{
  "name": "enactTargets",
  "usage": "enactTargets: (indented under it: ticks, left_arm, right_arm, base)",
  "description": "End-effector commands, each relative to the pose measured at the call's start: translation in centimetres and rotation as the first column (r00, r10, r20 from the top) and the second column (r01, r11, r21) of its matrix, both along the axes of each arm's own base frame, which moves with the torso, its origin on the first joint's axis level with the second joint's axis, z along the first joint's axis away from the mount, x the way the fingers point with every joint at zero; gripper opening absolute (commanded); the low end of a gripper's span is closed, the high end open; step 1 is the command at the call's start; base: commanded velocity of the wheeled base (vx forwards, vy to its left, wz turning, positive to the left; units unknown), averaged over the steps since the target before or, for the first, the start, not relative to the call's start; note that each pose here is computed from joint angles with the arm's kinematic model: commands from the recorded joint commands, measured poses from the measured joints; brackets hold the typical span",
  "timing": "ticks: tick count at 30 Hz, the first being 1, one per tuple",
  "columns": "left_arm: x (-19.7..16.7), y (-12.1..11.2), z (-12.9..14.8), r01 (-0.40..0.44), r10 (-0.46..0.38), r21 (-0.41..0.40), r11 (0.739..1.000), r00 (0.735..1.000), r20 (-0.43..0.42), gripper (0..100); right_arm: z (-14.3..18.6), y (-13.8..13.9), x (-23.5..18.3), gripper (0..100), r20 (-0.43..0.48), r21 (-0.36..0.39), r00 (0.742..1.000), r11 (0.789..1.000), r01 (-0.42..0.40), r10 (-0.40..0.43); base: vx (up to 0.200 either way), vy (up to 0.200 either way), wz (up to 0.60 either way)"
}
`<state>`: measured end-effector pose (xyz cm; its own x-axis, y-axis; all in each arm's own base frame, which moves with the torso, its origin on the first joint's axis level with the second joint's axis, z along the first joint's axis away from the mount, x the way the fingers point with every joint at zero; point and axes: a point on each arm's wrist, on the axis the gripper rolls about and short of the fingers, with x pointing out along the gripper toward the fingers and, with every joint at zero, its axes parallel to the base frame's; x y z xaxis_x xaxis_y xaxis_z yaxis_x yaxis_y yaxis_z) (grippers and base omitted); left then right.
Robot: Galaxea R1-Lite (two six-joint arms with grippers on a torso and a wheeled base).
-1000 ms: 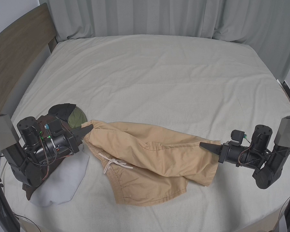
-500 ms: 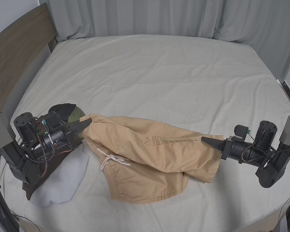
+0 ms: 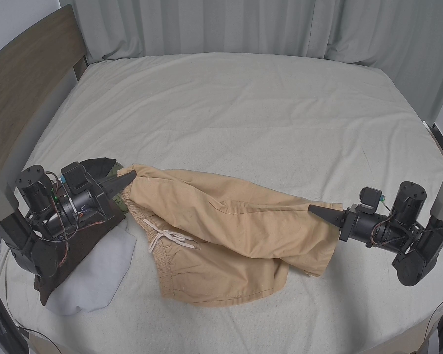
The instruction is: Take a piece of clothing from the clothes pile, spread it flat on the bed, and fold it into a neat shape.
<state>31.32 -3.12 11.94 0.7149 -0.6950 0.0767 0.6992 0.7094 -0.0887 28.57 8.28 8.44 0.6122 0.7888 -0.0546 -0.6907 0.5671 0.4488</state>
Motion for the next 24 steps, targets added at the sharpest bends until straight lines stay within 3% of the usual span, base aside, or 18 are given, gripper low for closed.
enactTargets:
  ticks: [1,24]
  left_arm:
    - [-0.4,0.0,0.9,0.000,0.000,-0.002,1.000,1.000,0.030,0]
    - [-0.2,0.0,0.6,0.005,-0.005,-0.002,1.000,1.000,0.021,0]
  right_arm:
    - [0.3,0.0,-0.1,0,0.010,0.002,1.000,1.000,-0.002,0.002]
    - [3.0,-0.3,-0.5,0,0.104,0.026,0.995,1.000,0.006,-0.009]
  base:
    - [0.000,0.000,0.00]
    - [0.000,0.000,0.00]
